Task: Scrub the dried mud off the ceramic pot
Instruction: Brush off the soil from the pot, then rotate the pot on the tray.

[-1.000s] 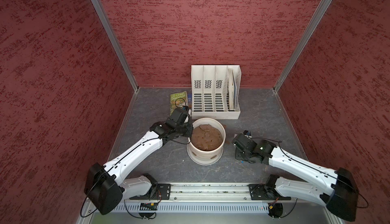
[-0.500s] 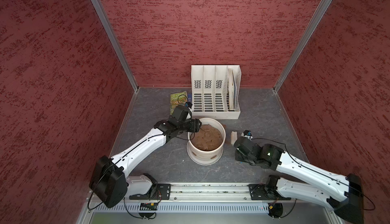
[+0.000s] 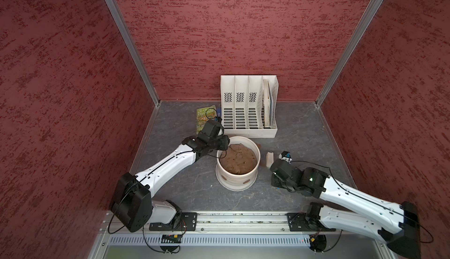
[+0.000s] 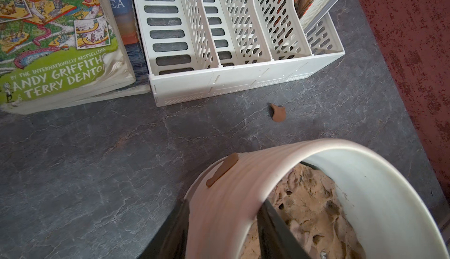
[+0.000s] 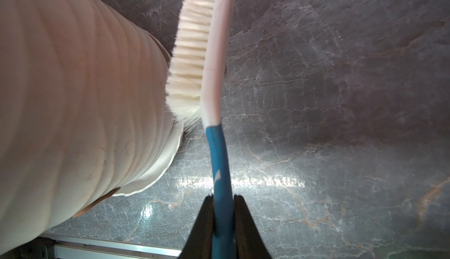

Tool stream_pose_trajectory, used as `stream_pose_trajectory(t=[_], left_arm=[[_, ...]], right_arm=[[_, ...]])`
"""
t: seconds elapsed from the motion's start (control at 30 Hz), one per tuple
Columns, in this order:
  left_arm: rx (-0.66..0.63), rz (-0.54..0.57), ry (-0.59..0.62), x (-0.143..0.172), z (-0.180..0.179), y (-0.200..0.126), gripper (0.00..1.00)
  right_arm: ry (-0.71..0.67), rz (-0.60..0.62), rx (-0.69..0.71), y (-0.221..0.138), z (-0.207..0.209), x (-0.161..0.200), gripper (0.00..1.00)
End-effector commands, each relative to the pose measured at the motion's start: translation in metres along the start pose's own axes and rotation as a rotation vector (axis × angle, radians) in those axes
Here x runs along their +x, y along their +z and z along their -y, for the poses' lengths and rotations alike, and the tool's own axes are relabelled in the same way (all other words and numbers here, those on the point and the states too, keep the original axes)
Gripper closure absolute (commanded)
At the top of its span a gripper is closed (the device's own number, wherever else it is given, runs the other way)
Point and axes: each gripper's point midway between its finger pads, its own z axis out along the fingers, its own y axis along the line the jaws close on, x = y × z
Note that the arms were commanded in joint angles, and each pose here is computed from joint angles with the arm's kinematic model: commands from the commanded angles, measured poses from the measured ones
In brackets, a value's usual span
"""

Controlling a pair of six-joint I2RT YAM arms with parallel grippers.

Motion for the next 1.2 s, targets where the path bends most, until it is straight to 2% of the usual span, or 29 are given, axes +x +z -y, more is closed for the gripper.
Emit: stream_pose_trajectory(t=[0.0, 0.13, 0.3, 0.47, 0.53, 0.63, 0.67, 0.73, 0.8, 0.9, 1.17], left_arm=[[-0.072, 0.009, -0.009, 0.000, -0.015, -0.014, 0.64], [-0.095, 0.011, -0.012, 0.005, -0.021, -0.024, 0.76], [-0.080, 0.028, -0.026, 0.010, -0.022, -0.037, 0.82], [-0.067, 0.010, -0.050, 0.018, -0.022, -0.038, 0.96], [-0.063, 0.000, -0.061, 0.021, -0.021, -0.039, 0.98], [-0.035, 0.001, -0.063, 0.022, -0.016, -0.042, 0.83], [-0.025, 0.007, -0.060, 0.020, -0.014, -0.043, 0.75], [-0.015, 0.026, -0.044, 0.013, -0.011, -0.044, 0.52], [-0.021, 0.053, -0.032, 0.004, -0.010, -0.043, 0.41], [-0.015, 0.078, -0.023, -0.009, -0.008, -0.037, 0.32], [0.019, 0.021, -0.035, -0.017, 0.003, -0.002, 0.32]], right_arm=[[0.014, 0.046, -0.009, -0.005, -0.001, -0.007, 1.00], [0.018, 0.052, -0.006, -0.005, 0.002, -0.007, 1.00], [0.021, 0.051, -0.008, -0.007, 0.003, -0.006, 1.00], [0.024, 0.045, -0.003, -0.006, 0.005, -0.003, 1.00], [0.023, 0.045, -0.008, -0.006, 0.003, -0.003, 1.00], [0.018, 0.045, 0.000, -0.007, 0.004, -0.002, 1.00], [0.016, 0.045, 0.002, -0.008, 0.004, -0.002, 1.00], [0.011, 0.047, 0.001, -0.009, 0.004, -0.002, 1.00], [0.007, 0.051, 0.000, -0.009, 0.003, -0.003, 1.00], [0.007, 0.052, -0.006, -0.011, -0.001, -0.004, 1.00], [-0.003, 0.053, -0.012, -0.011, -0.005, -0.001, 1.00]])
